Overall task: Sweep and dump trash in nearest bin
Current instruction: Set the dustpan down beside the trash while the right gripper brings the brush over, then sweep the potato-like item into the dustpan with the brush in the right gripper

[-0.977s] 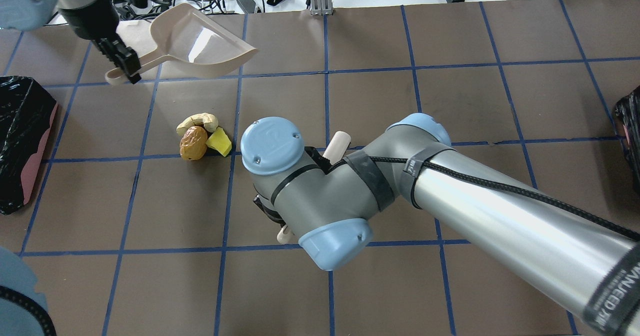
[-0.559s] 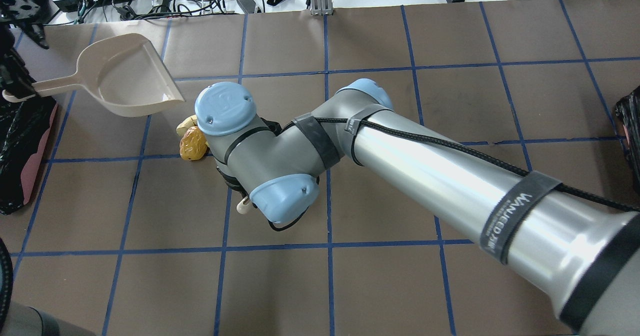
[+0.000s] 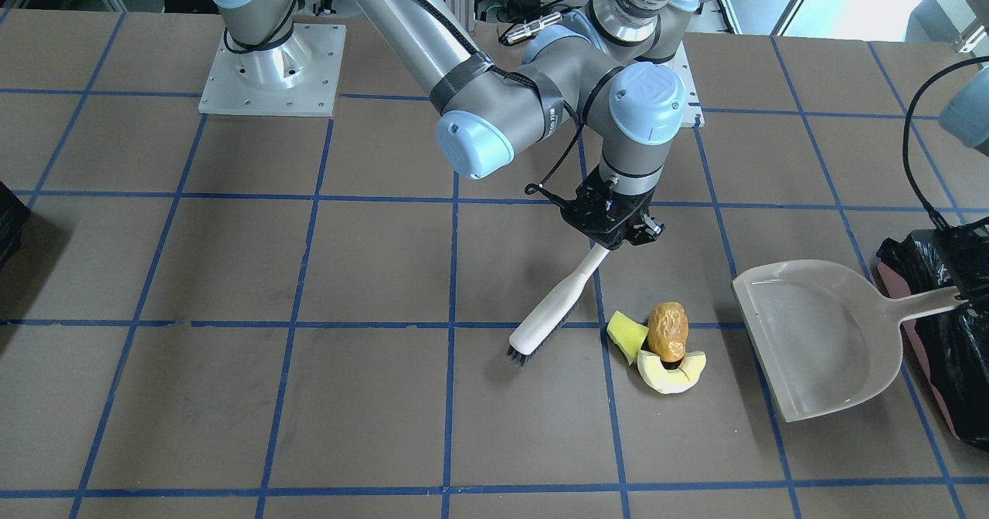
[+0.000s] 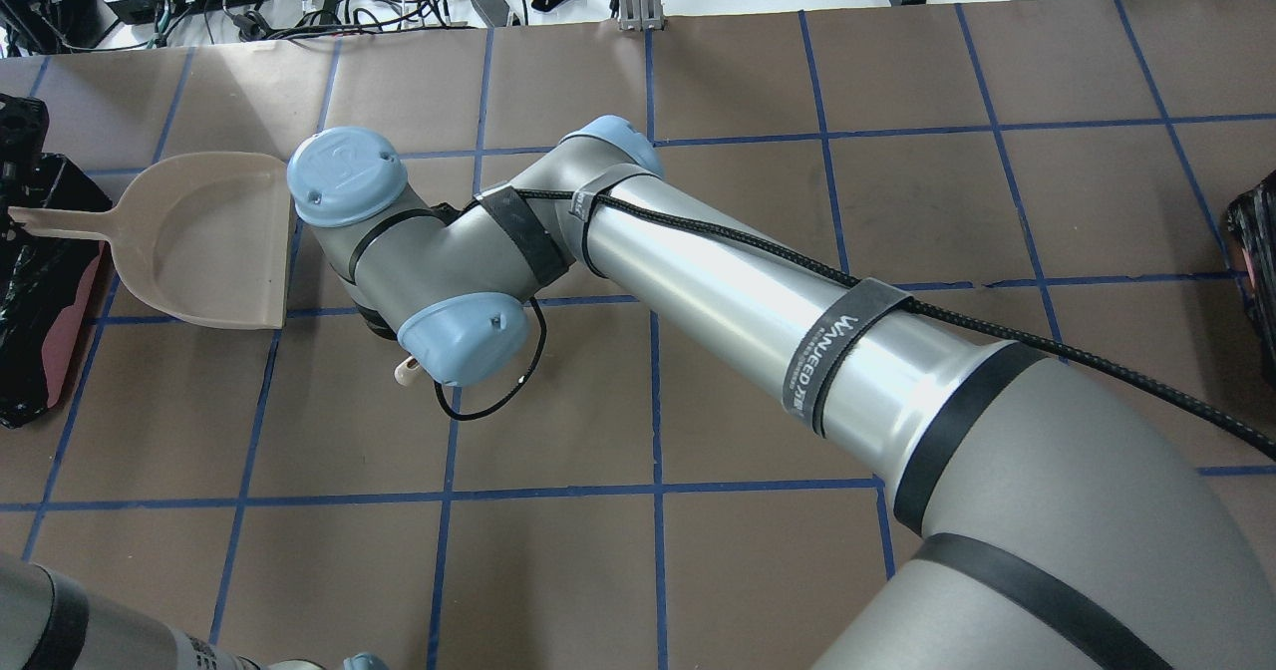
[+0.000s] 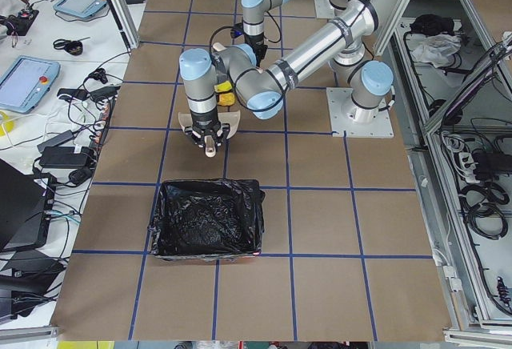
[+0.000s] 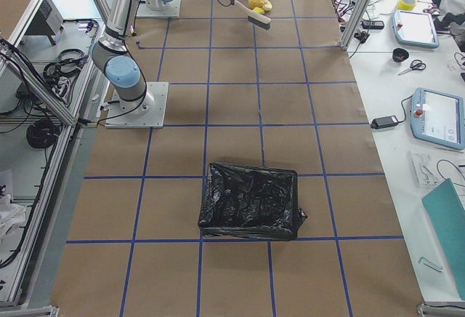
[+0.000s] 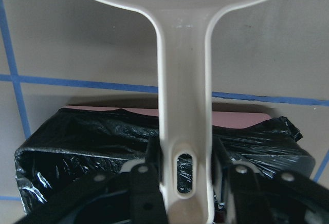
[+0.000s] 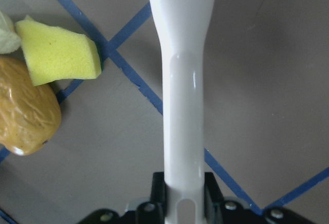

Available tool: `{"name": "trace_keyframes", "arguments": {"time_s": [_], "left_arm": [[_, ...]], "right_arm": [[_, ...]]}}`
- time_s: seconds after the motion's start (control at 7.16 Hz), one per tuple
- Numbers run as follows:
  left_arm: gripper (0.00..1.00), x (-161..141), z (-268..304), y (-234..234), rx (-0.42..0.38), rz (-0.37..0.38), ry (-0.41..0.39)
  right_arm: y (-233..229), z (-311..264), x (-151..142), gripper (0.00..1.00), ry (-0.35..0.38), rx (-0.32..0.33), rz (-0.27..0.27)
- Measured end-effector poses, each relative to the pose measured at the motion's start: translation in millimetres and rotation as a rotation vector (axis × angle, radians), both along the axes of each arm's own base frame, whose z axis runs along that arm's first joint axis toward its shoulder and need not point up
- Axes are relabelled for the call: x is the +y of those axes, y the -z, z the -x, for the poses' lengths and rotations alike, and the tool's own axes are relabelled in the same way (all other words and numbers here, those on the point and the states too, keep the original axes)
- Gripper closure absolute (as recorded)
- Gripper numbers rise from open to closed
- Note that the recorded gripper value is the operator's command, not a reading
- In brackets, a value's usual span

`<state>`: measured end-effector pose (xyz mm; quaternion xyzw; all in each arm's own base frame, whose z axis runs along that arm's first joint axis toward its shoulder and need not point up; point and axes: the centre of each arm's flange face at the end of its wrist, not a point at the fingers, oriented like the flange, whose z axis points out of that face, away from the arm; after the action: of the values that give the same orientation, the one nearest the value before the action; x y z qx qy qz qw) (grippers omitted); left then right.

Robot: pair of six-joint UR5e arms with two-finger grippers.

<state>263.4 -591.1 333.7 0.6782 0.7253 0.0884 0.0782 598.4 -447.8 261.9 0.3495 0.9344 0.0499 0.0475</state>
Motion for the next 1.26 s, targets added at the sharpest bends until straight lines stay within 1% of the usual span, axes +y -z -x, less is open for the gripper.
{"name": "trace_keyframes", "arguments": {"time_s": [0.14, 0.28, 0.56, 0.7, 0.84, 1.12, 1.26], "left_arm": [[1.0, -4, -3, 16, 0.008, -0.011, 0.022], [1.0, -8, -4, 29, 0.016, -0.015, 0.021], [1.0, -21, 5, 52, 0.027, -0.013, -0.006], [1.0, -28, 16, 61, 0.031, -0.019, 0.002], [1.0, -34, 28, 65, 0.029, -0.021, 0.019], [1.0, -43, 45, 68, 0.021, -0.018, 0.051], [1.0, -45, 47, 70, 0.02, -0.02, 0.059]], "right_arm": [[0, -9, 7, 1.0, 0.009, 0.0, -0.029], [-2, -19, 13, 1.0, 0.05, -0.016, -0.057], [-2, -44, 9, 1.0, 0.171, -0.048, -0.09], [2, -61, 7, 1.0, 0.209, -0.063, -0.105], [9, -78, 7, 1.0, 0.226, -0.057, -0.121], [19, -101, 21, 1.0, 0.26, -0.015, -0.163], [19, -106, 26, 1.0, 0.258, -0.011, -0.168]]}}
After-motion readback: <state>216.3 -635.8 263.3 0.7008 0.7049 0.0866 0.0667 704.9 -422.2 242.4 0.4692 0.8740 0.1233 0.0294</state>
